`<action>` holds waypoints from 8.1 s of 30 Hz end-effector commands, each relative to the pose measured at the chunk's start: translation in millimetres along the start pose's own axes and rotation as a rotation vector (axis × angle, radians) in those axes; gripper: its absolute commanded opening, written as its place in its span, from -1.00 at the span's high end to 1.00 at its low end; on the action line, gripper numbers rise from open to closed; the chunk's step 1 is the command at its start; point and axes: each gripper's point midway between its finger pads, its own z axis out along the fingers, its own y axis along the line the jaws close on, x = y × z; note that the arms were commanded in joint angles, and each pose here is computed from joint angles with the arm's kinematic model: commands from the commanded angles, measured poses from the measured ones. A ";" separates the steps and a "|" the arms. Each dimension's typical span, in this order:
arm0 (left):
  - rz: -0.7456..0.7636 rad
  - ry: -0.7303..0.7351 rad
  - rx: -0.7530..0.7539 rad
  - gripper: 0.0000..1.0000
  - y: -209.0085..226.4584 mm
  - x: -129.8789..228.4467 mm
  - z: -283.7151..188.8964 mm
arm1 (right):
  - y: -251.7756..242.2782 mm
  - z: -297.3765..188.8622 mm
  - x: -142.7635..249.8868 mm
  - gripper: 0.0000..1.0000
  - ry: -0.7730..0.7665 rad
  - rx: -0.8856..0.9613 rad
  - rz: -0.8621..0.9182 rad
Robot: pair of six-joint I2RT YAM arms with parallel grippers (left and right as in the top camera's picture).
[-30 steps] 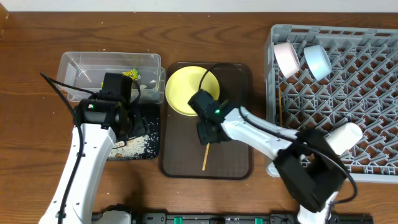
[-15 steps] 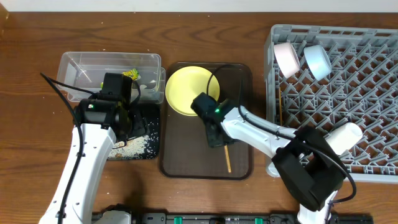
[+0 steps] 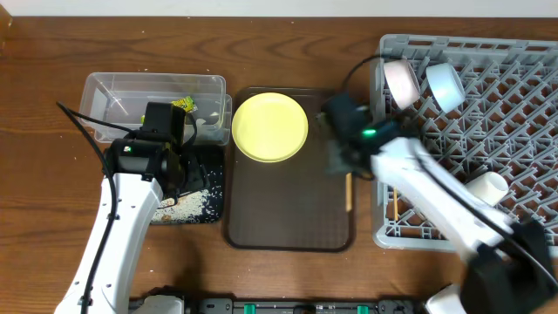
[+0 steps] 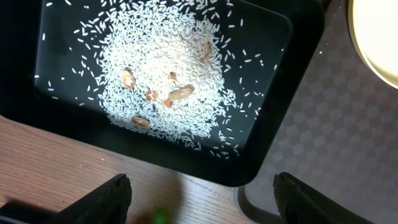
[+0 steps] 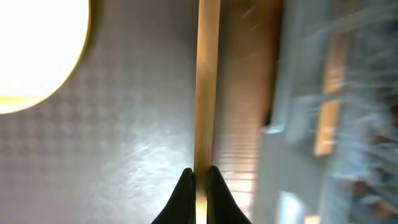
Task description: Sort waste into correct bins and load items into the dishwasher rack
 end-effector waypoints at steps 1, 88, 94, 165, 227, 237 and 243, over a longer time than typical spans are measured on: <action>-0.018 -0.019 0.006 -0.52 0.5 -2.9 -5.5 | -33.0 -31.9 -21.6 0.98 -0.095 0.009 -0.004; -0.018 -0.019 0.006 -0.52 0.5 -2.8 -5.5 | 86.7 130.2 -35.6 0.79 -0.074 -0.189 -0.105; -0.018 -0.019 0.006 -0.52 0.5 -2.8 -5.5 | 66.7 121.7 -36.0 0.98 -0.050 -0.144 -0.087; -0.018 -0.019 0.006 -0.52 0.5 -2.9 -5.5 | -176.5 -62.0 -83.0 -0.03 -0.271 0.327 -0.028; 0.236 -0.627 0.390 -0.93 -2.9 56.2 -118.1 | -166.7 -126.2 80.5 -0.99 -0.541 -0.077 0.167; 0.236 -0.627 0.390 -0.93 -2.9 56.2 -118.1 | -164.4 -118.0 95.2 -0.98 -0.472 -0.082 0.177; 0.236 -0.627 0.390 -0.94 -2.9 56.2 -118.1 | -166.3 -117.4 96.4 -0.99 -0.468 -0.069 0.174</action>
